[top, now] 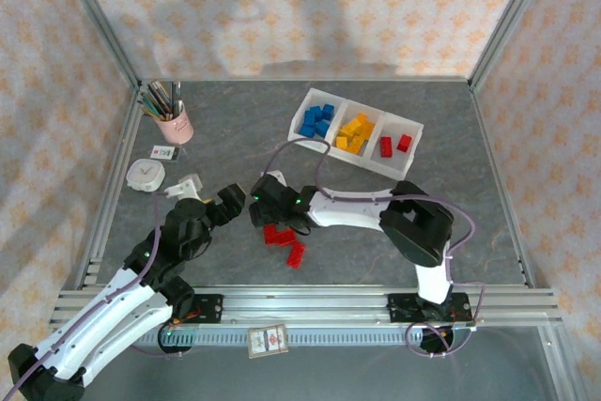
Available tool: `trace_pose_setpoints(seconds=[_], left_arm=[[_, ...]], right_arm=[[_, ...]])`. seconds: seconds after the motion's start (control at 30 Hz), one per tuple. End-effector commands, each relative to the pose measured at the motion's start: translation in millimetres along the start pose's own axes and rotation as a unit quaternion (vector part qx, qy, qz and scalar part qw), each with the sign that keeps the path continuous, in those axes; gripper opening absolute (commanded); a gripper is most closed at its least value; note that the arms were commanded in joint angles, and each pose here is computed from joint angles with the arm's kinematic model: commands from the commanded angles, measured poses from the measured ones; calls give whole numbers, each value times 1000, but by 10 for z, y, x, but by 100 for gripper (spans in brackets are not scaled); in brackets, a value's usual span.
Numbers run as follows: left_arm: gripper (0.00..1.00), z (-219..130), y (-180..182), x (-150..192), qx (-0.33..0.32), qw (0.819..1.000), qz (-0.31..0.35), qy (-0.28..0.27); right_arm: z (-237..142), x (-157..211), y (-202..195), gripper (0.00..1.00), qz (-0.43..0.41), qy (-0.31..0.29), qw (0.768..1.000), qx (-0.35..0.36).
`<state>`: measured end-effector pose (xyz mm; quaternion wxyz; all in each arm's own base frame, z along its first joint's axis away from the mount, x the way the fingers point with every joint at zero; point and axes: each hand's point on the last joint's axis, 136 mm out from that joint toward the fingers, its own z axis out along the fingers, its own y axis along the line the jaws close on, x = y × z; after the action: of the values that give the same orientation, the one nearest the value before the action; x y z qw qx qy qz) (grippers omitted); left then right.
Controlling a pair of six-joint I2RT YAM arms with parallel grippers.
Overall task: Sort the legos into containers by color
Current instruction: Pick up the lego from the center of the table.
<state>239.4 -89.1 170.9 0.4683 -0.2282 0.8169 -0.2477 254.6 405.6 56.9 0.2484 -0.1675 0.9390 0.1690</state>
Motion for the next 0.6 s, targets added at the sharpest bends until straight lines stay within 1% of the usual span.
trace_pose_setpoints(seconds=[0.0, 0.23, 0.57], left_arm=[[99, -25, 120, -46, -26, 1000, -4, -14], [99, -18, 127, -42, -26, 1000, -2, -14], [99, -2, 116, -46, -25, 1000, 0, -15]], right_arm=[[80, -19, -91, 71, 0, 2, 999, 39], [237, 32, -121, 60, -7, 15, 998, 58], [362, 159, -171, 48, -14, 38, 997, 70]])
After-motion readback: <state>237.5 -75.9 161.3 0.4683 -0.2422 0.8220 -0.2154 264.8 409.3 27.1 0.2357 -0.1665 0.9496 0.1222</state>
